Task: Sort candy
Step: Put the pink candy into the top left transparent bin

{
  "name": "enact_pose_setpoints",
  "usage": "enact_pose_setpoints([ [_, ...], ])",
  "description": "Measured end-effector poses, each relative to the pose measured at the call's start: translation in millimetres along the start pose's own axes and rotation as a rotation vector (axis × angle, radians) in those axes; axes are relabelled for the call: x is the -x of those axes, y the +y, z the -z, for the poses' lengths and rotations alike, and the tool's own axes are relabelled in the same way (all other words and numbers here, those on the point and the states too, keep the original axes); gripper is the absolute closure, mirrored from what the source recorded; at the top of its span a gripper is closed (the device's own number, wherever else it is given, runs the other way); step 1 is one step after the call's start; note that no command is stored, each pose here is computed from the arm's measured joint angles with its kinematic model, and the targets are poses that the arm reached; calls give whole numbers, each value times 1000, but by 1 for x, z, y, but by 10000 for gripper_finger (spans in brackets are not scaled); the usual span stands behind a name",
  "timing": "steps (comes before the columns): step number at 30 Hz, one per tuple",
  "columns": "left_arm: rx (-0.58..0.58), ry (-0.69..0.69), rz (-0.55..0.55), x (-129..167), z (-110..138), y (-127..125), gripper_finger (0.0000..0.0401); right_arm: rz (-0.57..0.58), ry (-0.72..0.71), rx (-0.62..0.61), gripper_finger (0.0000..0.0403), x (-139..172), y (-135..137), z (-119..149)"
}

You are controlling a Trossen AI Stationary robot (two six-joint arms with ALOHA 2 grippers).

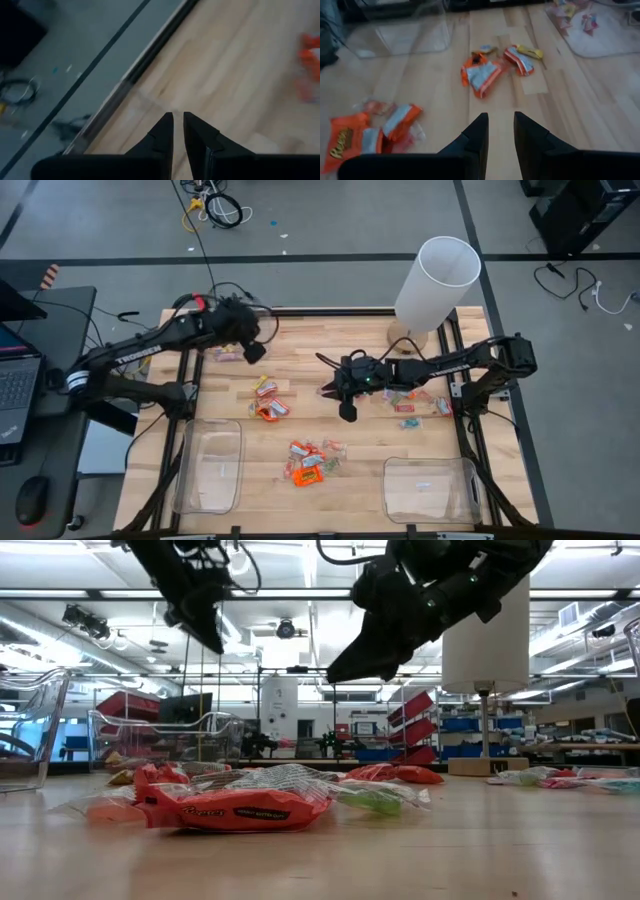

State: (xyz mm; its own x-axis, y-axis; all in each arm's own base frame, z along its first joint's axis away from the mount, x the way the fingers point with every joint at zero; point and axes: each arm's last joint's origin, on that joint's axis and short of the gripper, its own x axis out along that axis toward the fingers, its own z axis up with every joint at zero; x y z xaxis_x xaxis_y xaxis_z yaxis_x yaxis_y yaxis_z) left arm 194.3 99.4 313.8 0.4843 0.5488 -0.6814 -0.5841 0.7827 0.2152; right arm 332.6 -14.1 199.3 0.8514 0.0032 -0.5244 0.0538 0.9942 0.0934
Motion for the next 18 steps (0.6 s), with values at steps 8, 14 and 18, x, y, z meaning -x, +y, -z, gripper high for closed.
enact_pose_setpoints([
  [8, -125, -34, 112, 12, 1, -32, 354, 81, 83, 33, 325, 11, 8, -2],
  [14, -171, -52, 181, 21, 4, -51, 354, 100, 131, 24, 325, 17, 12, 1],
  [18, -196, -61, 218, 26, 6, -61, 354, 131, 183, 18, 325, 19, 14, 6],
])
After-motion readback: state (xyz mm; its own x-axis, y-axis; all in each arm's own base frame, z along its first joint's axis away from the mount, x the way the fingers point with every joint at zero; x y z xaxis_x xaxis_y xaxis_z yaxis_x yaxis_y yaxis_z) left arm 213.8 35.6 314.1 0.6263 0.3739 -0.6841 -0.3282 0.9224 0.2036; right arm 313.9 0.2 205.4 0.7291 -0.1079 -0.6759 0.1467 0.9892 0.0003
